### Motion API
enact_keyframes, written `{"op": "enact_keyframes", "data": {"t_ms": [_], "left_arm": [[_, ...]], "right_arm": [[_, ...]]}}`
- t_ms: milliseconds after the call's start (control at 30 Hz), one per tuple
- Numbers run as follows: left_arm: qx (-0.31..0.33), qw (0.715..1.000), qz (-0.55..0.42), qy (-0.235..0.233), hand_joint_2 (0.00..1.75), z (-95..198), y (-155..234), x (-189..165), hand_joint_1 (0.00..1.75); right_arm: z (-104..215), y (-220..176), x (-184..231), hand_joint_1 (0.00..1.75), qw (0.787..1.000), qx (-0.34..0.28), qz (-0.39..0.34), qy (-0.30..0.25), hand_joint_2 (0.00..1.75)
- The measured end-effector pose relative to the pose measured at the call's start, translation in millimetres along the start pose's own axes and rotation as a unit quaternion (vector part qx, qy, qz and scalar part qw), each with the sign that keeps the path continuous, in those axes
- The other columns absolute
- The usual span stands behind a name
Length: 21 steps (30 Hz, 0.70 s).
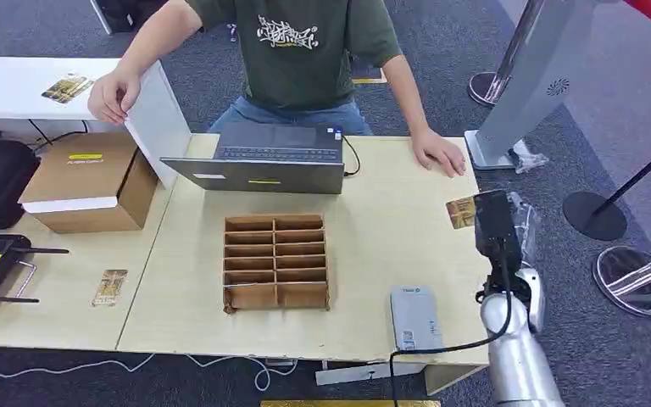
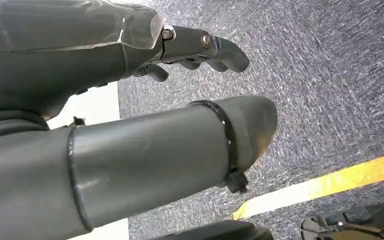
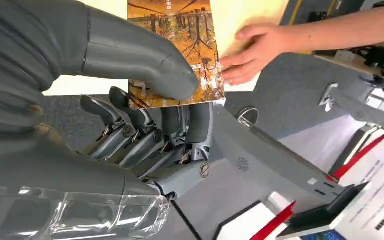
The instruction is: Pass the card to the sensor for recognition and then transmit it.
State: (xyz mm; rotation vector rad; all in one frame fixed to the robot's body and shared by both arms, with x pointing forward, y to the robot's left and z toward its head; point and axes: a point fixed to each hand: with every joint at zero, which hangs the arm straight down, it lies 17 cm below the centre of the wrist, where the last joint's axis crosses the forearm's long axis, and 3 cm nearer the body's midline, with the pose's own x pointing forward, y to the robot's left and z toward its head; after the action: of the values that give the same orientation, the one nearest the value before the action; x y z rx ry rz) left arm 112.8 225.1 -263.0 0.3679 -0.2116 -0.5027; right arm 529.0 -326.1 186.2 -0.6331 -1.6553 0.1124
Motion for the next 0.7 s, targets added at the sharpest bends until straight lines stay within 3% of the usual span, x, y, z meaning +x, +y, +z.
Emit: {"op": "enact_keyframes", "data": {"t_ms": [133,700], "left_arm": [[0.001,1.000,0.000,0.002,0.00,0,0,0,0.00],[0.003,1.000,0.026,0.012,0.00,2,-4,-8,0.00]], "right_arm": [[45,-14,-22,1.75,1.000,-0.022,-0.007,0.019,1.75],[118,-5,-50,1.75,0.997,-0.014,-0.018,0.080,1.75]]}}
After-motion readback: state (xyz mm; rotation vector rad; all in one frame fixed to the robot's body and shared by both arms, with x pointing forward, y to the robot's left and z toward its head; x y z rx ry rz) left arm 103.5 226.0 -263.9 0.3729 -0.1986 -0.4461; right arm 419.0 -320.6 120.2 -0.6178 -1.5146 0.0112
